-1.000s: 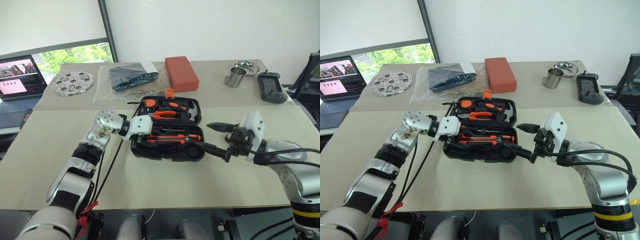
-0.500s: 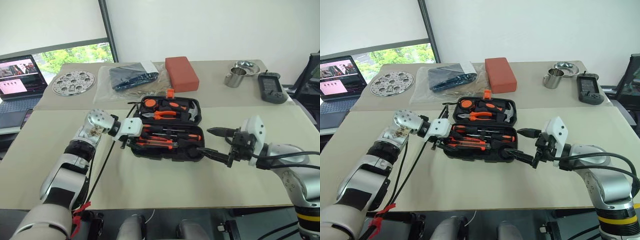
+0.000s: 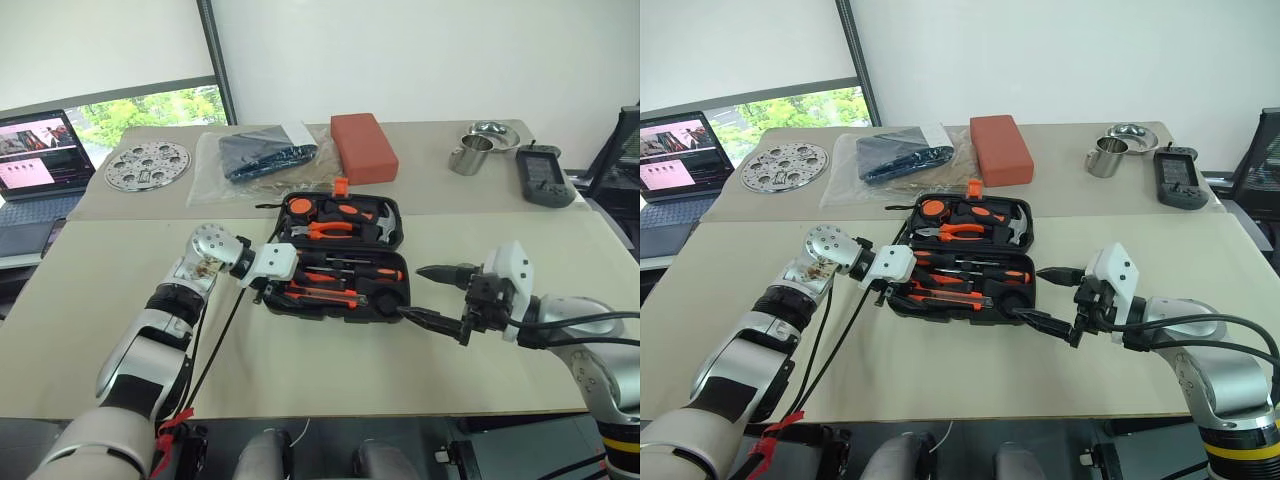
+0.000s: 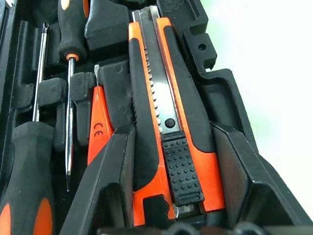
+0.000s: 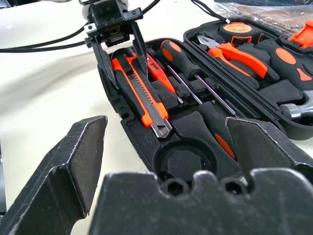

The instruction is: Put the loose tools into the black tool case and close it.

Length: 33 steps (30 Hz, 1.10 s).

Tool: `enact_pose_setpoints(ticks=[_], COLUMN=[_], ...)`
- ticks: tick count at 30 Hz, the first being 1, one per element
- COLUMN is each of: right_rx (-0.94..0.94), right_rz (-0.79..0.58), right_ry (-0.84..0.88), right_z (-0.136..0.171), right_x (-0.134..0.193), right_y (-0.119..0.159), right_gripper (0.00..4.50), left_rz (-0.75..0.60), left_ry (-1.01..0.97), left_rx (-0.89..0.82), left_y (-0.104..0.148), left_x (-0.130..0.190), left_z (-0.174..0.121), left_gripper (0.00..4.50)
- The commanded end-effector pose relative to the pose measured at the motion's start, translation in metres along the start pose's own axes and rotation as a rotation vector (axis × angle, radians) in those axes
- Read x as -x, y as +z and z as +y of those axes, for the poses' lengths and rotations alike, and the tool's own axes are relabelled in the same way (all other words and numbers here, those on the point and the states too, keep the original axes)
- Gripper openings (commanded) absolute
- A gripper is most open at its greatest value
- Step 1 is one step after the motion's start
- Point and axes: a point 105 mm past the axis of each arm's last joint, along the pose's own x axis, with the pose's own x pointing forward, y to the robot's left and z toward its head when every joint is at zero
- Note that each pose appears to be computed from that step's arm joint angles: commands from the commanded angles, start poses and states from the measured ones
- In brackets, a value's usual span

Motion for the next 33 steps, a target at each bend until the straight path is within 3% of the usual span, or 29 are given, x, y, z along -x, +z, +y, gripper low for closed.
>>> enact_pose_setpoints(ticks=[1,19,33], right_rx=[0.045,0.068,0.056], right_rz=[-0.029,-0.059,-0.031], right_ry=[0.007,0.056,0.059], right_z=[0.002,-0.002,0.002], right_x=[0.005,0.029,0.028], right_y=[0.013,0.022,0.017], right_gripper=[4.50,4.50,4.50], left_rz=[0.019,0.062,0.065], left_ry=[0.007,-0.024,-0.019], left_rx=[-0.013,-0.008,-0.012], left_y=[0.002,-0.005,-0.004], left_x=[0.002,-0.001,-0.006], left_z=[0.003,-0.005,-0.003], left_gripper=[1.79,1.79,1.79])
